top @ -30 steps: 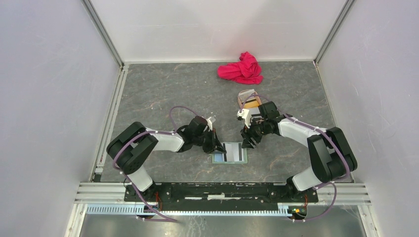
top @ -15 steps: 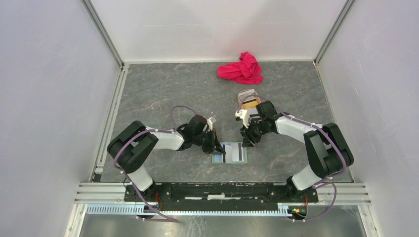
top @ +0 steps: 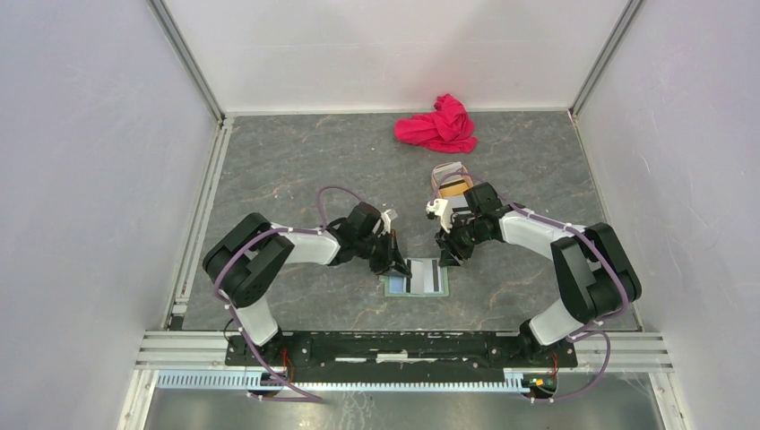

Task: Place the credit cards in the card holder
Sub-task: Insert the credit card into the card holder.

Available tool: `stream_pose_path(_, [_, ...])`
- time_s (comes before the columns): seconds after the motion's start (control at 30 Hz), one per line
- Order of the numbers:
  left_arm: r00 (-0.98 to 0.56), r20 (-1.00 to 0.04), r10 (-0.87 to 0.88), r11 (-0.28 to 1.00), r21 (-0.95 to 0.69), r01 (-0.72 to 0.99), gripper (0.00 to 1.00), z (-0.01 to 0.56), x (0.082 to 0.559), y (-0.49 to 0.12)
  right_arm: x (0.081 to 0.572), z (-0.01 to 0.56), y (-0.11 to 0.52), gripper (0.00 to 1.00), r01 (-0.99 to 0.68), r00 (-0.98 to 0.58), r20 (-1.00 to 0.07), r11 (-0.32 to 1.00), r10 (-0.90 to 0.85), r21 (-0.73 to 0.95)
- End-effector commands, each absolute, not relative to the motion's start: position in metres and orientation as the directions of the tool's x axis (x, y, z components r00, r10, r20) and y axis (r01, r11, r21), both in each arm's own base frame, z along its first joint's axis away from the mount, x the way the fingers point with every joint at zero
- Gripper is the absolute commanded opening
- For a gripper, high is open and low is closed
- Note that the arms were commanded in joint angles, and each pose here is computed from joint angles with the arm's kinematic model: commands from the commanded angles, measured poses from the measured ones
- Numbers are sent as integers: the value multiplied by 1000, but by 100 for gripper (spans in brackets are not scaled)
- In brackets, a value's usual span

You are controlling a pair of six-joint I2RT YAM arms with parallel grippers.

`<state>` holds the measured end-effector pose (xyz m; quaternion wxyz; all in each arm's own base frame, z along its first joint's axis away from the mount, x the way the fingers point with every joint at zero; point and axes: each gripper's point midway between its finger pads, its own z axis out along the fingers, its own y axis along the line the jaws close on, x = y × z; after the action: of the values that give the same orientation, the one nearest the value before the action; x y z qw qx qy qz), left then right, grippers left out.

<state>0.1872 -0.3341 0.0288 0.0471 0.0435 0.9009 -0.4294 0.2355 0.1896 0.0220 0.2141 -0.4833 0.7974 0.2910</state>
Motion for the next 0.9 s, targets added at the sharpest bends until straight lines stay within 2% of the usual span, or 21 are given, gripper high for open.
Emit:
stream_pose_path(0.0, [-987,-154,40,732,-668,134,2,2,193,-315,240,27,196,48,-909,-412,-636,339,-652,242])
stream_pose_path(0.53, [-969,-248,8,775,-610,162,2,-1,202,-322,237,27,198,48,-910,-413,-637,329,-650,254])
stream_pose_path(0.87, [-973,-231,-9,749,-647,147,2,0,195,-335,237,27,199,48,-910,-414,-637,326,-651,257])
